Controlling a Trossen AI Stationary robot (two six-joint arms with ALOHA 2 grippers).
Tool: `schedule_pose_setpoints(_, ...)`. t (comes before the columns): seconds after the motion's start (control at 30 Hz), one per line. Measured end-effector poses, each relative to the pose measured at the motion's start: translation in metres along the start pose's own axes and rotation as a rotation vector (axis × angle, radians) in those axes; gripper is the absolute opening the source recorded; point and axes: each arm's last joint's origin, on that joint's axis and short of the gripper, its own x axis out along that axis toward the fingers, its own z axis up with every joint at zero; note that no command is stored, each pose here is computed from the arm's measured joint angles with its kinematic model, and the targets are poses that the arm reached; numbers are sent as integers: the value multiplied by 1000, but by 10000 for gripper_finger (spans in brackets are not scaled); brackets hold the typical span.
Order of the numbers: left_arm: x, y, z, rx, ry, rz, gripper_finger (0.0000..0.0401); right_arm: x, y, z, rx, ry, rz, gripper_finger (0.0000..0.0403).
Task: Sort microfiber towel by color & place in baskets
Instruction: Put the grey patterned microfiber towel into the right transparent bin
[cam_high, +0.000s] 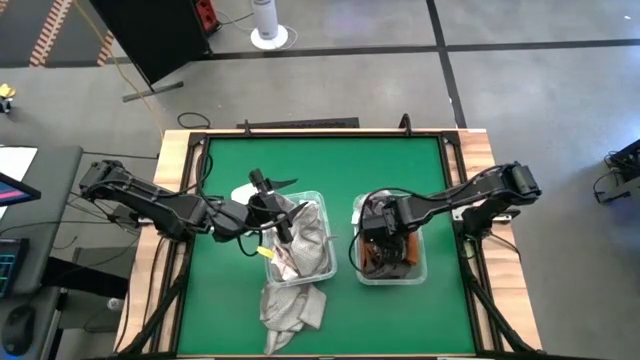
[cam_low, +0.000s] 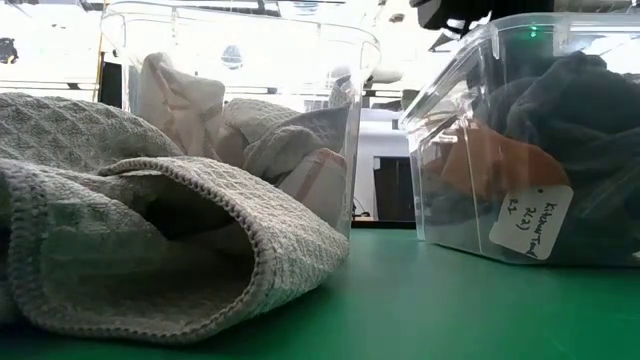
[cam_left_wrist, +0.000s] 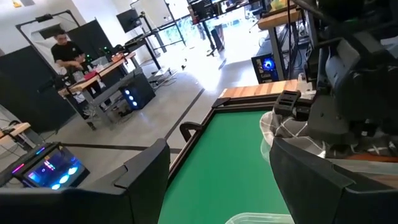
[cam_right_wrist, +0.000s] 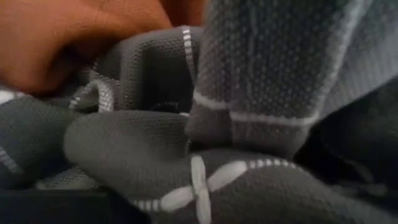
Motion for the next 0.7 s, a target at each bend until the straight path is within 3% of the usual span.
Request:
schedule_pose_setpoints(0.17, 0, 0, 0, 0, 3, -1, 265, -2, -1, 1, 6, 0, 4, 223)
schedule_pose_setpoints(0.3, 0, 0, 0, -2, 3, -1, 265, -31, -6, -2, 31, 61, -36, 223)
schedule_pose_setpoints(0.53, 0, 0, -1, 3, 10, -2, 265, -89, -5, -8, 45, -52, -83, 223)
schedule_pose_setpoints(0.7, 0, 0, -2, 1, 14, -3, 265, -114, -5, -7, 49, -183, -216, 223)
